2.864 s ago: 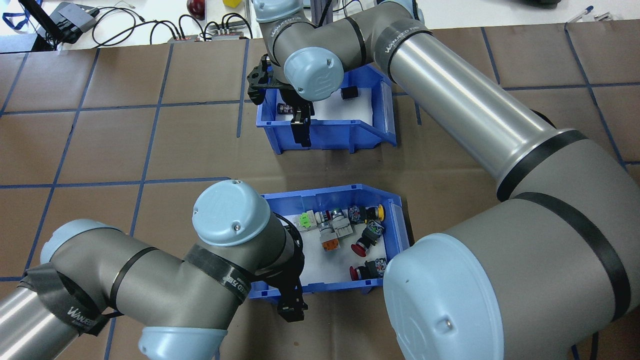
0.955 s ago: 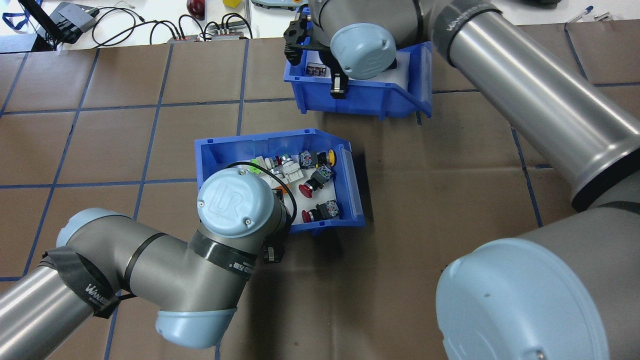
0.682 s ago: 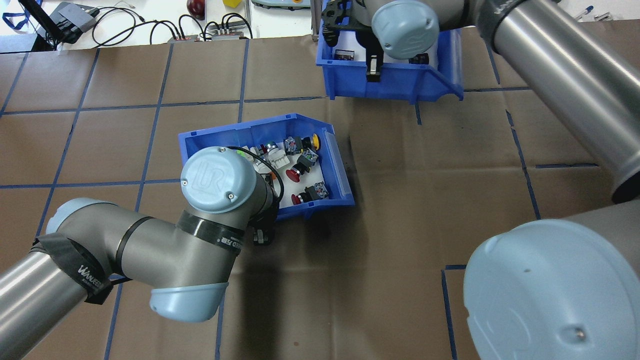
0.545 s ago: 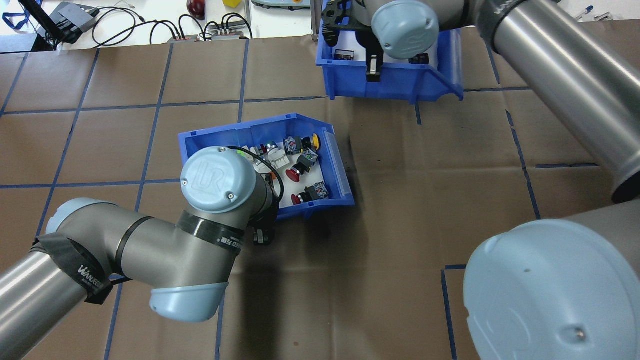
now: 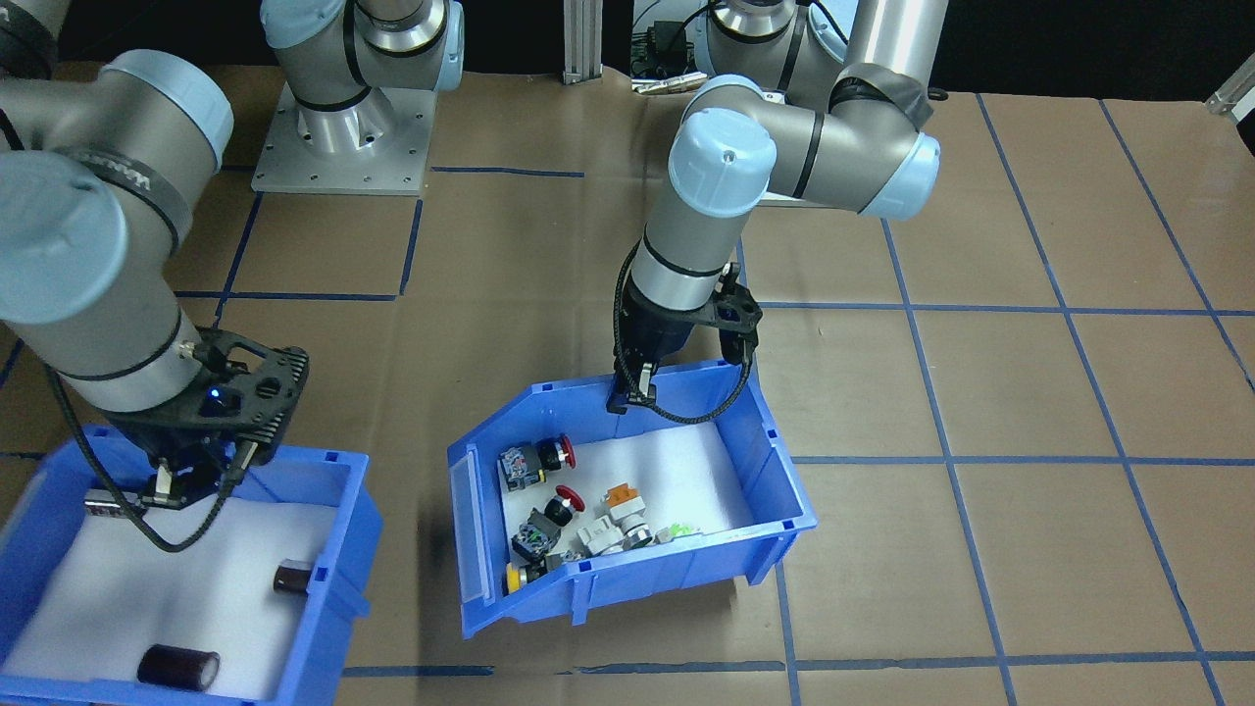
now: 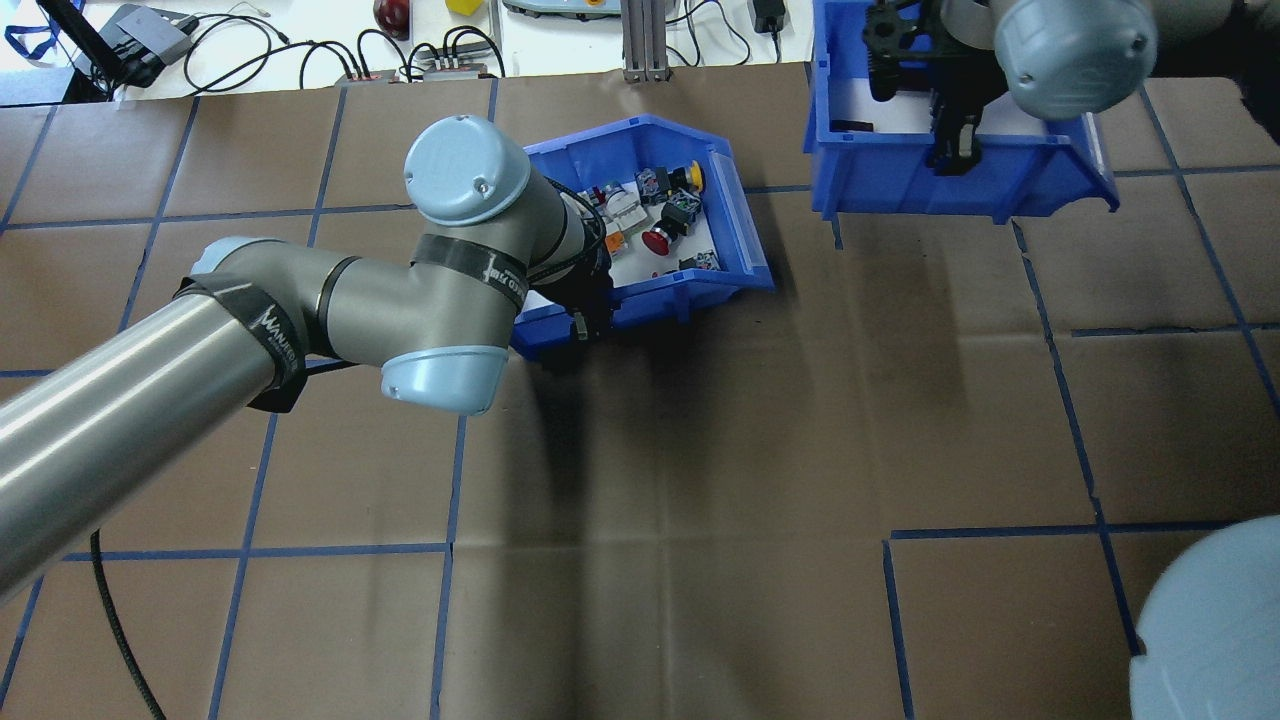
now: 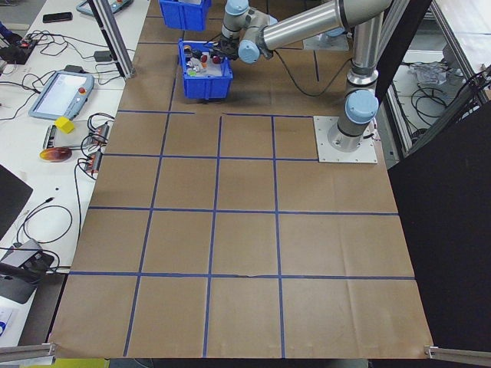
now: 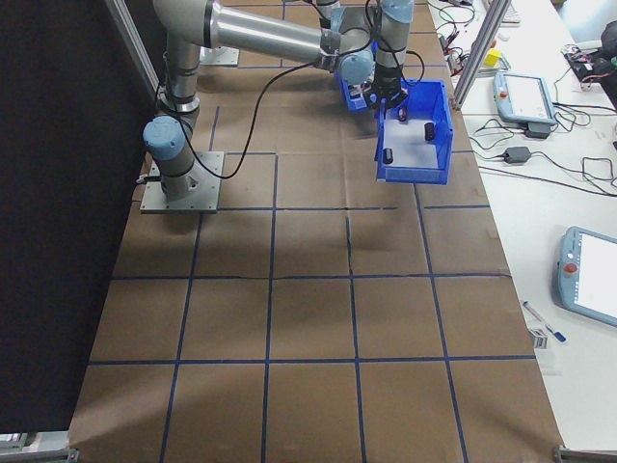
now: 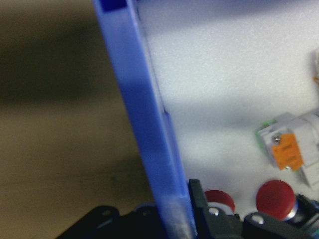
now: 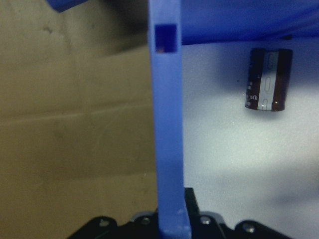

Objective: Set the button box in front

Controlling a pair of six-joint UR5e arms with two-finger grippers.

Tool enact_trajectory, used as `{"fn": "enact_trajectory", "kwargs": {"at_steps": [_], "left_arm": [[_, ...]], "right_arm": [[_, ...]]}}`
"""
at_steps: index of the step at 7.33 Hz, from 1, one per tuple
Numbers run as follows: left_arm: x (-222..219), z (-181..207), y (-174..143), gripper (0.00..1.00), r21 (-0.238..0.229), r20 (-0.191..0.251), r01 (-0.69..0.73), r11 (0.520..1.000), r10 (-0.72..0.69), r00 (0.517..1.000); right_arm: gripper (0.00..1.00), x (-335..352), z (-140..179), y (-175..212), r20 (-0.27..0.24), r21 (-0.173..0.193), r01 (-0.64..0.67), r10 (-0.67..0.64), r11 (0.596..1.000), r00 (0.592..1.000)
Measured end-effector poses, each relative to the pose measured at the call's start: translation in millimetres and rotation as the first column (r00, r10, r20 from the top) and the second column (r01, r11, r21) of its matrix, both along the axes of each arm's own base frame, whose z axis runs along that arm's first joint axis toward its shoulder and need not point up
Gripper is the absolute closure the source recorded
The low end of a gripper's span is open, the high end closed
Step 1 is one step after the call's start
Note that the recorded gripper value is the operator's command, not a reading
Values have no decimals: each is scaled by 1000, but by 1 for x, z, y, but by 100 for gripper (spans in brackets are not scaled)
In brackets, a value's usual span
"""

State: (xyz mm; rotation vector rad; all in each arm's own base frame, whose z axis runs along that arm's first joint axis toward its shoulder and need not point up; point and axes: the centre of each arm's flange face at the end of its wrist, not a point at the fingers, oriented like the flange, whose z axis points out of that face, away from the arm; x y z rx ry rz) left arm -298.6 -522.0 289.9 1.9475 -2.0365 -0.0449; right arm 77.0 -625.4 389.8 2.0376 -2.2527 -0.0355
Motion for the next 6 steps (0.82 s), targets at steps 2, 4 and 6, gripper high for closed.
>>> {"fn": "enact_trajectory", "kwargs": {"at_steps": [2, 4, 6], "left_arm": [[-21, -7, -31, 100, -7, -32, 59, 998, -59, 998], [-42, -13, -47, 100, -21, -15, 125, 992, -125, 992], [-44, -20, -53, 100, -32, 72, 179, 983, -177, 982]], "right_arm": [[94, -36, -1, 44, 10, 26, -12, 11, 1000, 1000], [94, -66, -8, 84, 33, 51, -23, 22, 998, 999], [94, -84, -18, 114, 43, 73, -25, 22, 997, 999]]}}
